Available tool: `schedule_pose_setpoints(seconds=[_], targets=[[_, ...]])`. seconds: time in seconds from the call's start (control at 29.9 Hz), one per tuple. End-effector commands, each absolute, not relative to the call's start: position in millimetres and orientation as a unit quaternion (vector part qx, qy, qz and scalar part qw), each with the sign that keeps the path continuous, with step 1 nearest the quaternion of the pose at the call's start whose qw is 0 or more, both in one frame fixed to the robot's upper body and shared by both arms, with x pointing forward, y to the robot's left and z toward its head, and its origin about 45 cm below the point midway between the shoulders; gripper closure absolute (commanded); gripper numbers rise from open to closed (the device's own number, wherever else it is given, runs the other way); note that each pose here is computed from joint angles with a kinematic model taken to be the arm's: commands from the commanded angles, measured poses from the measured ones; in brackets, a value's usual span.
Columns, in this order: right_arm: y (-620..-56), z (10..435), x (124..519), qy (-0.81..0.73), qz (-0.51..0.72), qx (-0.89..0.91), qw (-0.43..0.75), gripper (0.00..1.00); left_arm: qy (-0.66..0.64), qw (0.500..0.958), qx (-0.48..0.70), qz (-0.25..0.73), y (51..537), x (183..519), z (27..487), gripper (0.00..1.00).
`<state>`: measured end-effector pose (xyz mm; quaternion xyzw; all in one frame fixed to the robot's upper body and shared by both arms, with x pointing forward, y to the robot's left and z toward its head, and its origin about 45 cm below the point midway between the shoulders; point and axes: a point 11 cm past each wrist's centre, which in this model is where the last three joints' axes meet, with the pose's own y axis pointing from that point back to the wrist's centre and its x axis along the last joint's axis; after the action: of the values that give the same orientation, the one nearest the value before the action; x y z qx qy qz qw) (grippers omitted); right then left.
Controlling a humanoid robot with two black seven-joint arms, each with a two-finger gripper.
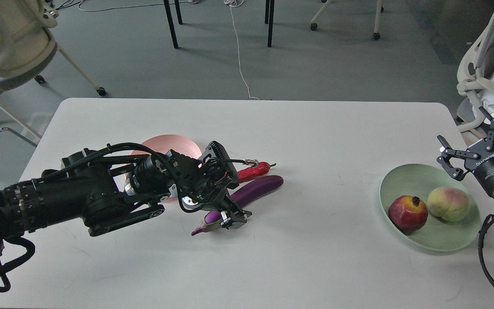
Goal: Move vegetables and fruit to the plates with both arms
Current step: 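Grasp the purple eggplant with the left gripper and lay it on the pink plate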
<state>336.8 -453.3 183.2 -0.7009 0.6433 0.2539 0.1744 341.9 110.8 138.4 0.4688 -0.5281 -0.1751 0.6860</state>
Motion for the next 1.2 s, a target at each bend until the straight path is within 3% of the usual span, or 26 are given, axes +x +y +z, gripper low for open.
schedule_pose_setpoints(seconds=[0.0,0.17,0.37,0.53,0.73,0.9,1.17], targets=[[-454,185,338,0.644,0.252,-0.701,0.177,0.01,-0.527,0.685,0.471,-0.177,107,342,135,0.33],[-458,184,337,0.648,0.25,-0.698,0.175,0.01,-0.528,0.682,0.474,-0.175,109,346,137,0.64],[-463,184,336,0.654,0.246,-0.695,0.172,0.01,-0.533,0.685,0.467,-0.168,103,350,147,0.84],[-467,184,337,0.658,0.242,-0.691,0.173,0.01,-0.512,0.735,0.431,-0.107,96,368,194,0.83],[-474,185,337,0.666,0.236,-0.686,0.174,0.01,-0.477,0.746,0.463,-0.036,157,401,234,0.8],[-470,180,338,0.665,0.24,-0.685,0.174,0.01,-0.431,0.732,0.528,-0.009,227,405,213,0.8],[-469,182,341,0.664,0.238,-0.685,0.182,0.01,-0.378,0.718,0.584,0.018,277,411,178,0.77]])
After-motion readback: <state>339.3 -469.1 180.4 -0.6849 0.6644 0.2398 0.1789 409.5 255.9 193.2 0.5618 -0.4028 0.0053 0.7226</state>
